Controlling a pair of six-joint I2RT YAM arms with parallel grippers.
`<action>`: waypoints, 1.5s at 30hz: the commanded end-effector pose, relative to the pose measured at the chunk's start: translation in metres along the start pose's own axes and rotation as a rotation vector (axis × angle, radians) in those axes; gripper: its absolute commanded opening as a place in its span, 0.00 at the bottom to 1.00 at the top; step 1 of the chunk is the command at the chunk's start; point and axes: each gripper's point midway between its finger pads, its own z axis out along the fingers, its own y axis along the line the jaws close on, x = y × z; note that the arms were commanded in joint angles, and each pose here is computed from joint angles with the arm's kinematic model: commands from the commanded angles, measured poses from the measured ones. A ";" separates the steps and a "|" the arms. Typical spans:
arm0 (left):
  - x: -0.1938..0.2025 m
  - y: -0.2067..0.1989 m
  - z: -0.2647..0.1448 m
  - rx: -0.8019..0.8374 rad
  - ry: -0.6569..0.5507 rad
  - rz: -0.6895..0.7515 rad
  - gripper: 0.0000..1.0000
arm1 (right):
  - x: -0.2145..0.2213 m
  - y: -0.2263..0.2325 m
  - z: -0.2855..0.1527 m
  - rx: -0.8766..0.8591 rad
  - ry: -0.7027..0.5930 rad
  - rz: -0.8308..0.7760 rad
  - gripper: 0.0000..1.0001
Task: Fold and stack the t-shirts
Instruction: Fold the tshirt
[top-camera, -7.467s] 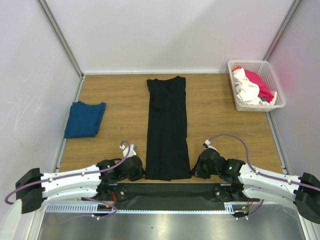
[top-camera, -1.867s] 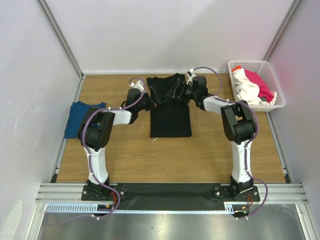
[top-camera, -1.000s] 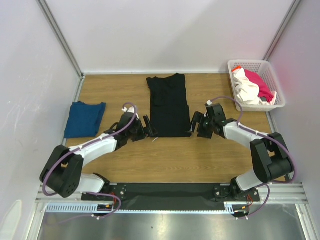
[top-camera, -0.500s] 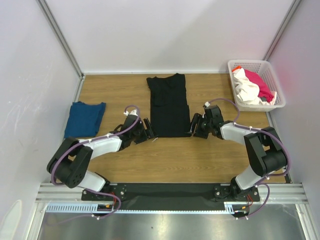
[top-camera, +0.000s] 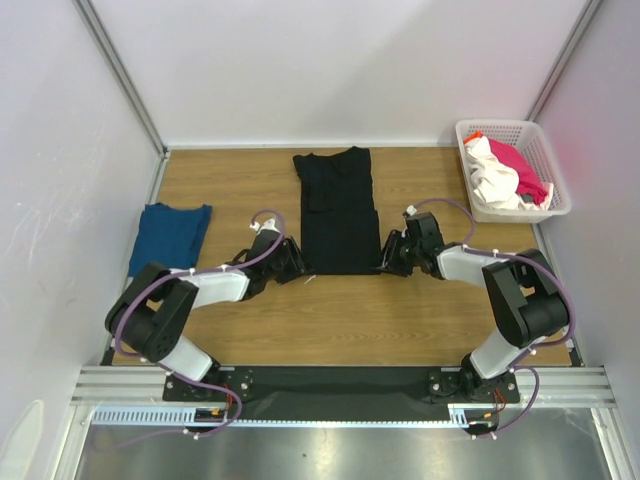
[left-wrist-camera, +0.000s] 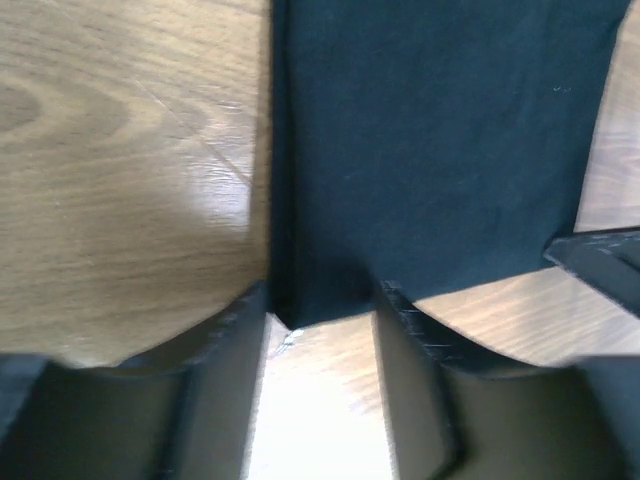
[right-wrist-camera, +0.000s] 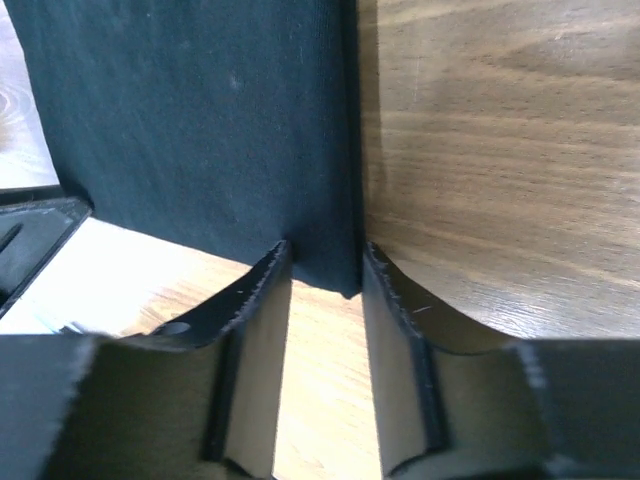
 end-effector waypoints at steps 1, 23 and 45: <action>0.012 0.009 0.005 -0.021 0.028 -0.006 0.49 | 0.003 0.002 0.005 -0.013 0.002 -0.008 0.38; 0.106 0.043 -0.072 -0.094 0.186 0.001 0.00 | 0.132 -0.021 -0.053 0.054 0.119 0.005 0.00; 0.004 -0.044 -0.180 0.000 -0.092 0.178 0.87 | 0.056 0.066 -0.150 0.011 -0.056 -0.183 0.73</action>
